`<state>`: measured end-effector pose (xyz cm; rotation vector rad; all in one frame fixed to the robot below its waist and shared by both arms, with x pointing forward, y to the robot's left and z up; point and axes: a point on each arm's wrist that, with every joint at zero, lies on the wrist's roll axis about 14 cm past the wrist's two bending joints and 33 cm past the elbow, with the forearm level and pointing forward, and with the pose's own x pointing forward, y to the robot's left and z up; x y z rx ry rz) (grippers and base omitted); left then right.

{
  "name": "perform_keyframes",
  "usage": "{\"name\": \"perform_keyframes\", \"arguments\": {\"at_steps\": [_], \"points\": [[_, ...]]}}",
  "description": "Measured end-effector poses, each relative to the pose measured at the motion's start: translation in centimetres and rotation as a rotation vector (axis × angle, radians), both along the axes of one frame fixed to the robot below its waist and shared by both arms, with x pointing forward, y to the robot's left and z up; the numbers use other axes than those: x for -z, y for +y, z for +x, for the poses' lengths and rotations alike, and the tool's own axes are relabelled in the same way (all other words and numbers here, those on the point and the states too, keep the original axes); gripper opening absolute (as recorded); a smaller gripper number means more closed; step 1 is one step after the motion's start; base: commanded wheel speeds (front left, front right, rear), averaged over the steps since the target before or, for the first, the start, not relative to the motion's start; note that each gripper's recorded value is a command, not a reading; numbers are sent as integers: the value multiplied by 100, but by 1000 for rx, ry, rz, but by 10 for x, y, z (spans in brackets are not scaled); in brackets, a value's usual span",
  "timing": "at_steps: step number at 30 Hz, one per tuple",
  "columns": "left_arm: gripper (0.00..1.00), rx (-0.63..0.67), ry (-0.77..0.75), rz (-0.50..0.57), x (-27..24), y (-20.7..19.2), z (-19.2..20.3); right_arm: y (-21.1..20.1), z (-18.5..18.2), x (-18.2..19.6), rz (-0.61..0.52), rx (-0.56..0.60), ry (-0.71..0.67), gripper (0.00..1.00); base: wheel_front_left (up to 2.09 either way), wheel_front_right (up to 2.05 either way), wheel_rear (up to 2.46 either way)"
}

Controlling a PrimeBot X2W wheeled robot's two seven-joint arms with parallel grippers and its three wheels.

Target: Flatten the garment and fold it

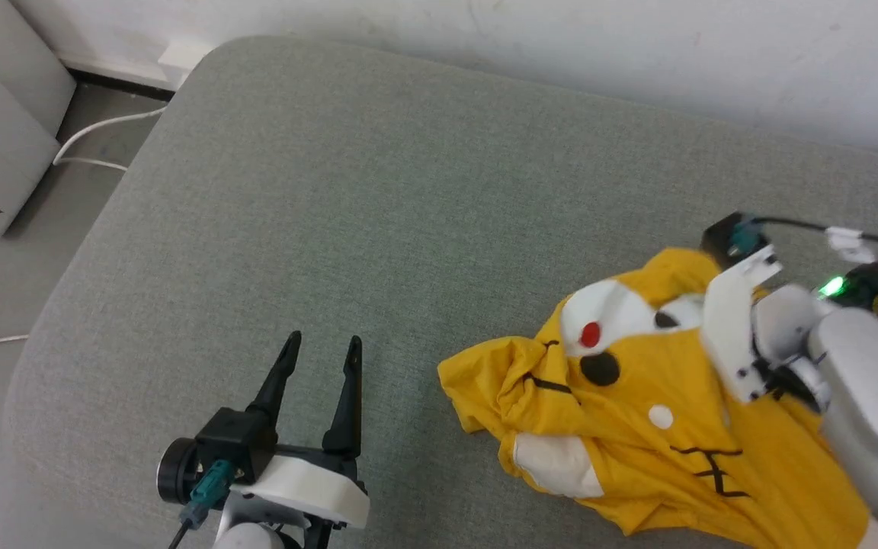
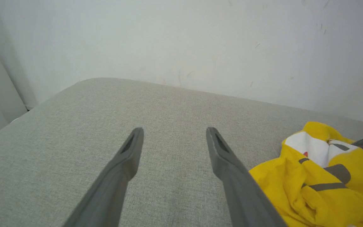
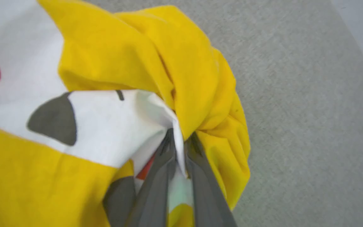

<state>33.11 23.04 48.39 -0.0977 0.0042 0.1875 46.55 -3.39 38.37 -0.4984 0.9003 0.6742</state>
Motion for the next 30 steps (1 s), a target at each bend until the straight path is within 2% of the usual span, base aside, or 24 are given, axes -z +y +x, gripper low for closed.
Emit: {"name": "perform_keyframes", "arguments": {"at_steps": [4, 10, 12, 15, 16, 17, 20, 23, 26, 30], "points": [[100, 13, 4, -2, 2, -4, 3, -34, 48, -24, 3, 105, -156, 0, 0, 0, 0], [100, 38, -10, -1, -2, -10, 12, -93, 120, -93, -7, 254, -462, 0, 0, 0, 0], [100, 43, -6, -1, -1, -12, 14, -100, 129, -100, -4, 277, -509, 0, 0, 0, 0], [100, 50, -2, -1, 0, -13, 17, -97, 127, -83, 7, 288, -489, 0, 0, 0, 0], [100, 53, -1, 0, 1, -14, 18, -92, 124, -74, 14, 282, -470, 41, 0, 0, 0], [100, 55, 0, -1, 1, -15, 19, -87, 119, -65, 25, 281, -446, 100, 0, 0, 0], [100, 66, 7, -4, 4, -18, 21, -76, 103, -38, 57, 279, -373, 100, 0, 0, 0], [100, 79, 5, -8, 4, -22, 23, -75, 93, -31, 74, 271, -364, 100, 0, 0, 0], [100, 94, -2, -10, 2, -26, 24, -76, 90, -40, 110, 266, -408, 100, 0, 0, 0], [100, 114, -22, -16, -3, -32, 25, -66, 88, -73, 218, 248, -522, 100, 0, 0, 0]]}}
